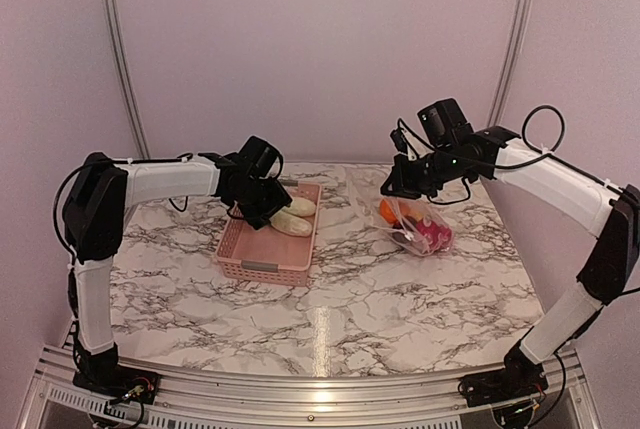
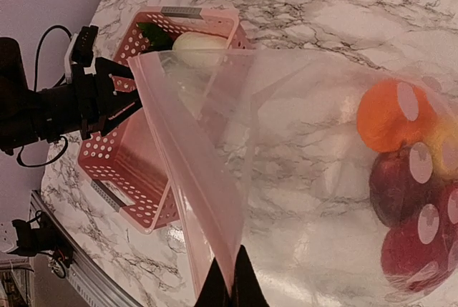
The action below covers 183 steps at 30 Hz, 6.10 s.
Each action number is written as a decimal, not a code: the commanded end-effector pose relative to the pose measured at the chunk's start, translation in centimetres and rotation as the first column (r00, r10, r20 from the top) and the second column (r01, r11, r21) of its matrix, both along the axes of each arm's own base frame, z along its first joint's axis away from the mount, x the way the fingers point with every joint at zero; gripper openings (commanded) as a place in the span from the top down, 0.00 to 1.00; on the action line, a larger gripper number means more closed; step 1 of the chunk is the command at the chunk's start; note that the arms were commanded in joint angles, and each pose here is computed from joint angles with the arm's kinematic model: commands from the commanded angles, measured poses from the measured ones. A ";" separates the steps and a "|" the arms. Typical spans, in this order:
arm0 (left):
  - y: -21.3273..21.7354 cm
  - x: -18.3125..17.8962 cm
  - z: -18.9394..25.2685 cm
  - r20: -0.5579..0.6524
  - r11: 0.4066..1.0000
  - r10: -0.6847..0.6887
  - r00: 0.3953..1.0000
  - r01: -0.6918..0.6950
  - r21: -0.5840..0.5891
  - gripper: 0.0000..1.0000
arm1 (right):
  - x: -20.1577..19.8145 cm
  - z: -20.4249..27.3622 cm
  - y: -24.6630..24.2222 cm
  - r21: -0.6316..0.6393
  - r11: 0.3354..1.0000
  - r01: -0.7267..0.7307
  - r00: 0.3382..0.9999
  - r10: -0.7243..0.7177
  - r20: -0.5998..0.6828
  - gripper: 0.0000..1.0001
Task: Place the food in the zip-top bag and seal the zipper
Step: Pick up the fake vegetable from the bin, then place the fake vegetable in the zipper food storage bag, then adjust the zipper food storage bag at the center of the board.
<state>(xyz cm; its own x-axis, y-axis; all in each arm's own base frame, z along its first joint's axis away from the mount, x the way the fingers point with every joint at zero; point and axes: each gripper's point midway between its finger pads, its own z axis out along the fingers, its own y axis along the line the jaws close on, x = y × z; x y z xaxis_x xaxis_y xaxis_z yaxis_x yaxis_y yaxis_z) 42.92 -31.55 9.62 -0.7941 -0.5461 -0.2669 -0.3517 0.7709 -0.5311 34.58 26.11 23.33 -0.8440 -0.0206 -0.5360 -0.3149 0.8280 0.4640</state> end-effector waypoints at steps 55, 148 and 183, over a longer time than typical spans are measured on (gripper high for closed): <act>-8.9 -3.2 28.1 0.734 0.842 -0.295 0.611 0.530 -0.102 0.72 | -0.2 2.8 0.8 0.076 0.997 0.011 1.000 -0.011 -0.009 1.00; -8.3 -7.7 17.2 0.373 0.930 -0.367 0.852 0.342 0.133 0.39 | 3.2 8.2 3.3 0.271 0.962 0.003 0.999 -0.016 0.047 1.00; -17.3 -5.0 23.0 0.386 0.823 -0.355 0.851 0.481 -0.303 1.00 | 6.8 12.6 -5.2 0.049 0.978 0.204 0.958 -0.209 0.197 1.00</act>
<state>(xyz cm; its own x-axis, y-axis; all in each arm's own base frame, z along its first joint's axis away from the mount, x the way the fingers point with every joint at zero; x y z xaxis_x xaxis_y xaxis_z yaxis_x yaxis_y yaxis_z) 37.86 -48.53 34.34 -0.8714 -0.2963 -0.3909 0.2119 0.4914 -0.8448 40.58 22.96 32.64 -0.7662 0.1501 -0.6249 -0.2411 0.8342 0.4959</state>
